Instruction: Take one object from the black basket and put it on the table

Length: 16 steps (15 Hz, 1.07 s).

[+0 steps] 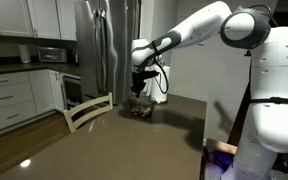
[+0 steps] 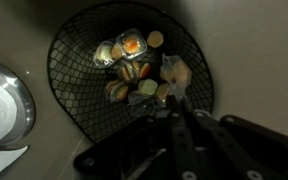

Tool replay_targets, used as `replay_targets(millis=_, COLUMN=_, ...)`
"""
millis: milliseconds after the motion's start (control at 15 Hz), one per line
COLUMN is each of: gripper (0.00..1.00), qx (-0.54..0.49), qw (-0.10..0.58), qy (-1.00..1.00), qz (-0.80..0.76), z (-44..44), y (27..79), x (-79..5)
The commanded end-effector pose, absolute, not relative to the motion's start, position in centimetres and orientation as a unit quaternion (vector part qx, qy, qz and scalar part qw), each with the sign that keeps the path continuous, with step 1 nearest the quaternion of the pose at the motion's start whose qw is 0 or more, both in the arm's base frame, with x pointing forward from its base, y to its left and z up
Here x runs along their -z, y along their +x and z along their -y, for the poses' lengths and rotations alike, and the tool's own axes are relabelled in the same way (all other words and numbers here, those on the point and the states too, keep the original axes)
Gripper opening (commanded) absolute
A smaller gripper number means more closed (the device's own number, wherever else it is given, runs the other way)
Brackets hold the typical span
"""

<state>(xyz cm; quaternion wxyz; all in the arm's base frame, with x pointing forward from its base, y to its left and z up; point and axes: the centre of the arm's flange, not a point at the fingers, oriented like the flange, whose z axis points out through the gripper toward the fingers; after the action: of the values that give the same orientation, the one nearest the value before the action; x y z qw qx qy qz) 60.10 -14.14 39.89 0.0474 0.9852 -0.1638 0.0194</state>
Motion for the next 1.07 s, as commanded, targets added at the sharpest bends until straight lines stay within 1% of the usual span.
replay_targets(millis=0, gripper=0.04, qx=-0.051, qw=0.069, qy=0.986, qz=0.143, z=10.8, y=57.3, x=-41.6)
replay_targets(millis=267, gripper=0.04, qx=-0.061, qw=0.073, qy=0.991, qz=0.095, z=7.3, y=56.5, x=-42.5)
replay_targets(millis=533, gripper=0.04, qx=-0.046, qw=0.062, qy=0.996, qz=0.036, z=2.6, y=56.1, x=-41.4)
replay_targets(millis=1000, gripper=0.04, qx=0.023, qw=0.06, qy=0.992, qz=-0.104, z=-6.6, y=54.3, x=-35.4)
